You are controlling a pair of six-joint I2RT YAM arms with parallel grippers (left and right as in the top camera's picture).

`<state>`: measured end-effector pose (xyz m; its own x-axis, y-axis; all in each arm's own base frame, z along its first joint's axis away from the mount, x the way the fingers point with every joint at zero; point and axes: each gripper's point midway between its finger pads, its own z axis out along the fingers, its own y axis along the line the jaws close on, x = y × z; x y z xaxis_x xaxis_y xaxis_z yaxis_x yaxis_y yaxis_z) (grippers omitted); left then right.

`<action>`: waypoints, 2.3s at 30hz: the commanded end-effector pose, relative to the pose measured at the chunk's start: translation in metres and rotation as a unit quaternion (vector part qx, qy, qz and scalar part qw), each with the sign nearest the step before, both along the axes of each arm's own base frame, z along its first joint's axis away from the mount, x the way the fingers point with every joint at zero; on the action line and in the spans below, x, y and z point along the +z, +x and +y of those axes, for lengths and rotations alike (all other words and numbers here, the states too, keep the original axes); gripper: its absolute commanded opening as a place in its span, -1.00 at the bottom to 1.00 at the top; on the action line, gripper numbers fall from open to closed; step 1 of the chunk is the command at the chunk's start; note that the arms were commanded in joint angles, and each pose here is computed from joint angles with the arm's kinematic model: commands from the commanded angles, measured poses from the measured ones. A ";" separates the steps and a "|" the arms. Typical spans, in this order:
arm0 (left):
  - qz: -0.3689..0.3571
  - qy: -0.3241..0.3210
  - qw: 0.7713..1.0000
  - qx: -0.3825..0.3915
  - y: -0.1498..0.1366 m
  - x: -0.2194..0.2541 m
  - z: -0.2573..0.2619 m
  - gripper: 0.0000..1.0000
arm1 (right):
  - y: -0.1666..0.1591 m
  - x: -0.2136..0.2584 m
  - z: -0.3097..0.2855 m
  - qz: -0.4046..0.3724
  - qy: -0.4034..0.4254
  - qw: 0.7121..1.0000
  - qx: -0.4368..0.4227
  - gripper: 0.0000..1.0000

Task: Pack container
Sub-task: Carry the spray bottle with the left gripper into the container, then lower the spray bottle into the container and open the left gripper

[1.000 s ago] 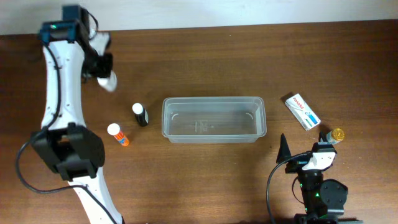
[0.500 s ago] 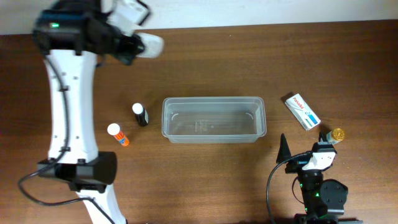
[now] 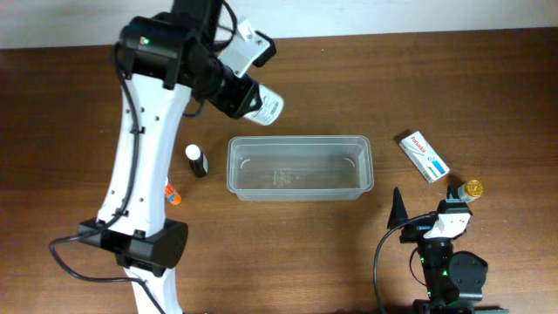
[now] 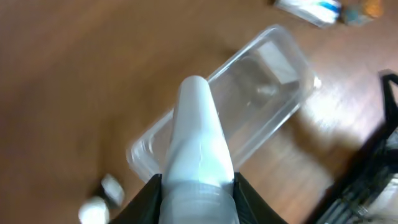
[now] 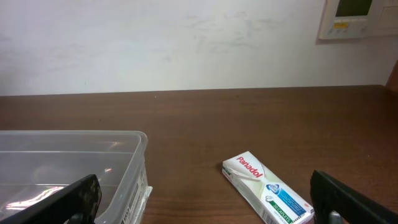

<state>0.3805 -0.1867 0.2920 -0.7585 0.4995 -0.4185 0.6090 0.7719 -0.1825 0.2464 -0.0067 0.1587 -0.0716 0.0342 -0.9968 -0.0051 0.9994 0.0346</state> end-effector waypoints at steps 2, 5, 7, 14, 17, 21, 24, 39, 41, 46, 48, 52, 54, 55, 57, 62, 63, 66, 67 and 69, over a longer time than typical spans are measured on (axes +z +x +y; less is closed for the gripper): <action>0.047 0.035 0.985 0.165 0.001 -0.016 0.013 -0.99 | 0.000 -0.003 -0.001 0.004 0.004 1.000 -0.002 0.97; 0.074 0.054 0.977 0.193 -0.004 -0.032 0.010 -0.99 | 0.000 -0.003 -0.001 0.004 0.004 1.000 -0.002 0.97; 0.093 0.072 0.969 0.220 -0.008 -0.045 0.013 -0.99 | 0.000 -0.003 -0.001 0.004 0.004 1.000 -0.002 0.97; 0.158 0.128 0.939 0.279 -0.026 -0.094 0.017 -0.99 | 0.000 -0.003 -0.001 0.004 0.004 1.000 -0.002 0.97; 0.166 0.136 0.937 0.275 -0.027 -0.111 0.014 -0.99 | 0.000 -0.003 -0.001 0.004 0.004 1.000 -0.002 0.97; 0.164 0.134 0.938 0.275 -0.021 -0.128 0.011 -1.00 | 0.000 -0.003 -0.001 0.004 0.004 1.000 -0.002 0.97; 0.159 0.138 0.938 0.276 -0.018 -0.137 0.012 -0.99 | 0.000 -0.003 -0.001 0.004 0.004 1.000 -0.002 0.97; 0.122 0.157 0.938 0.285 -0.001 -0.175 0.017 -0.99 | 0.000 -0.003 -0.001 0.004 0.004 1.000 -0.002 0.97; 0.119 0.155 0.938 0.285 0.000 -0.176 0.016 -1.00 | 0.000 -0.003 -0.001 0.004 0.004 1.000 -0.002 0.97; 0.122 0.152 0.939 0.284 0.000 -0.179 0.015 -0.99 | 0.000 -0.003 -0.001 0.004 0.004 1.000 -0.002 0.97; 0.133 0.149 0.939 0.281 -0.004 -0.185 0.013 -0.99 | 0.000 -0.003 -0.001 0.004 0.004 1.000 -0.002 0.97; 0.140 0.154 0.938 0.279 -0.009 -0.193 0.013 -1.00 | 0.000 -0.003 -0.001 0.004 0.004 1.000 -0.002 0.97; 0.140 0.154 0.938 0.278 -0.009 -0.194 0.013 -0.99 | 0.000 -0.003 -0.001 0.004 0.004 1.000 -0.002 0.97; 0.140 0.154 0.938 0.279 -0.009 -0.194 0.013 -0.99 | 0.000 -0.003 -0.001 0.004 0.004 1.000 -0.002 0.97; 0.139 0.154 0.938 0.279 -0.008 -0.194 0.013 -0.99 | 0.000 -0.003 -0.001 0.004 0.004 1.000 -0.002 0.97; 0.139 0.154 0.938 0.279 -0.008 -0.194 0.013 -0.80 | 0.000 -0.003 -0.001 0.004 0.004 1.000 -0.002 0.97; 0.139 0.154 0.938 0.279 -0.008 -0.194 0.013 -0.70 | 0.000 -0.003 -0.001 0.004 0.004 1.000 -0.002 0.97; 0.140 0.154 0.938 0.278 -0.009 -0.194 0.013 -0.67 | 0.000 -0.003 -0.001 0.004 0.004 1.000 -0.002 0.97; 0.140 0.155 0.938 0.278 -0.009 -0.194 0.013 -0.64 | 0.000 -0.003 -0.001 0.004 0.004 1.000 -0.002 0.97; 0.140 0.155 0.938 0.278 -0.009 -0.194 0.013 -0.45 | 0.000 -0.003 -0.001 0.004 0.004 1.000 -0.002 0.97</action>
